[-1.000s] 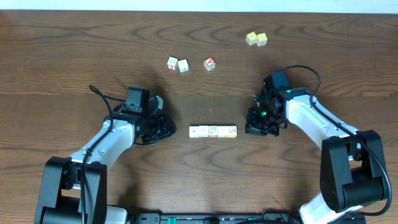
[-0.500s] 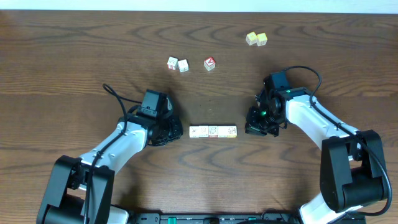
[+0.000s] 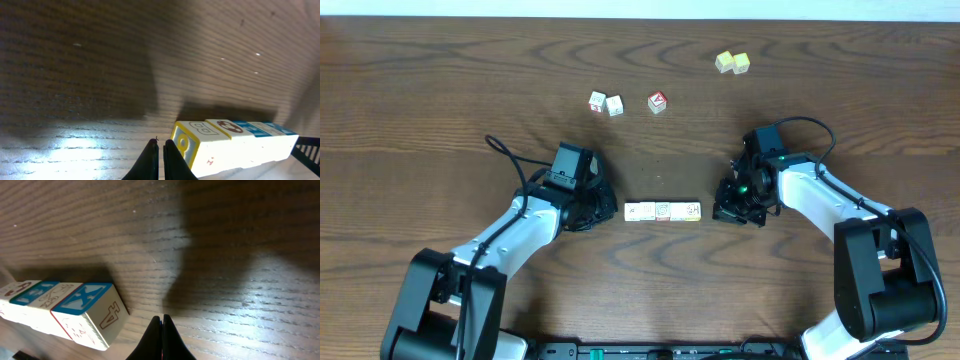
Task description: Lift 5 blocks
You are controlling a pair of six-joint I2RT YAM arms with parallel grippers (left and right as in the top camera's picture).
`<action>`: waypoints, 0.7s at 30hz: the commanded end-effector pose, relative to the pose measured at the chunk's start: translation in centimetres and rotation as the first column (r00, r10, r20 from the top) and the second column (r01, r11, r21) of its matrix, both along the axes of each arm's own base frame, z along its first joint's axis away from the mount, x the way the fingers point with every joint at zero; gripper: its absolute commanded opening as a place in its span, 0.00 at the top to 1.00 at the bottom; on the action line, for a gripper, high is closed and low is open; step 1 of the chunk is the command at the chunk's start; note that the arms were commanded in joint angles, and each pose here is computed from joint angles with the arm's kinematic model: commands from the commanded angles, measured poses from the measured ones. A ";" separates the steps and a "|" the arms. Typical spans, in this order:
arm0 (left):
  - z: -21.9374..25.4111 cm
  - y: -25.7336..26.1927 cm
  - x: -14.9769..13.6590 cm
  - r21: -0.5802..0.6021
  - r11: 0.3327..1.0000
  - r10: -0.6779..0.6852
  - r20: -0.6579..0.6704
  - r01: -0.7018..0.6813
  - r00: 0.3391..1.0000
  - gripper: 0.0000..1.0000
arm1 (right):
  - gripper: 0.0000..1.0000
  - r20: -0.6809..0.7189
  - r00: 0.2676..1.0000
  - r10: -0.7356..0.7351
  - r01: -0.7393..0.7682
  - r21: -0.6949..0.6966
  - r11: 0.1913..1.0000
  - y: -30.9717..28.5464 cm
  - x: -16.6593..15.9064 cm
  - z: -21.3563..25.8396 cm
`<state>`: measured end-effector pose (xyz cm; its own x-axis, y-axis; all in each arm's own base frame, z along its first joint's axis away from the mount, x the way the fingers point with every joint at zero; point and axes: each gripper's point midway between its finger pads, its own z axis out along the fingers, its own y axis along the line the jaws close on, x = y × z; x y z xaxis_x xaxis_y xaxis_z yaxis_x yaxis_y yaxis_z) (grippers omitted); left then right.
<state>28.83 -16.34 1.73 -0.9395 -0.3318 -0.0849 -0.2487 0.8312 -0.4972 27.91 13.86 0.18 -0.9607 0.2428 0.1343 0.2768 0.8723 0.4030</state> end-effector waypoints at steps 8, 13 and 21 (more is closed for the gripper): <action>-1.5 -0.7 -0.2 -0.020 1.000 -0.004 -0.048 0.003 0.999 0.93 | 0.99 0.011 0.999 0.041 -0.042 0.020 0.999 2.0 -0.5 0.0; -1.5 -1.0 -0.3 -0.022 1.000 -0.017 -0.046 0.016 0.999 0.93 | 0.99 0.028 0.998 0.048 -0.049 0.025 0.999 2.3 -0.2 0.1; -1.3 -2.1 -0.5 -0.025 0.997 -0.070 -0.014 0.070 0.997 0.93 | 0.99 0.035 0.998 0.051 -0.052 0.044 0.998 2.7 -0.1 0.2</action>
<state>28.24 -18.14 0.34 -0.9583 -0.2797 -0.0587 -0.2128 0.8354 -0.5068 28.18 16.07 0.38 -0.9777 0.1885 0.0927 0.2101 0.8763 0.4336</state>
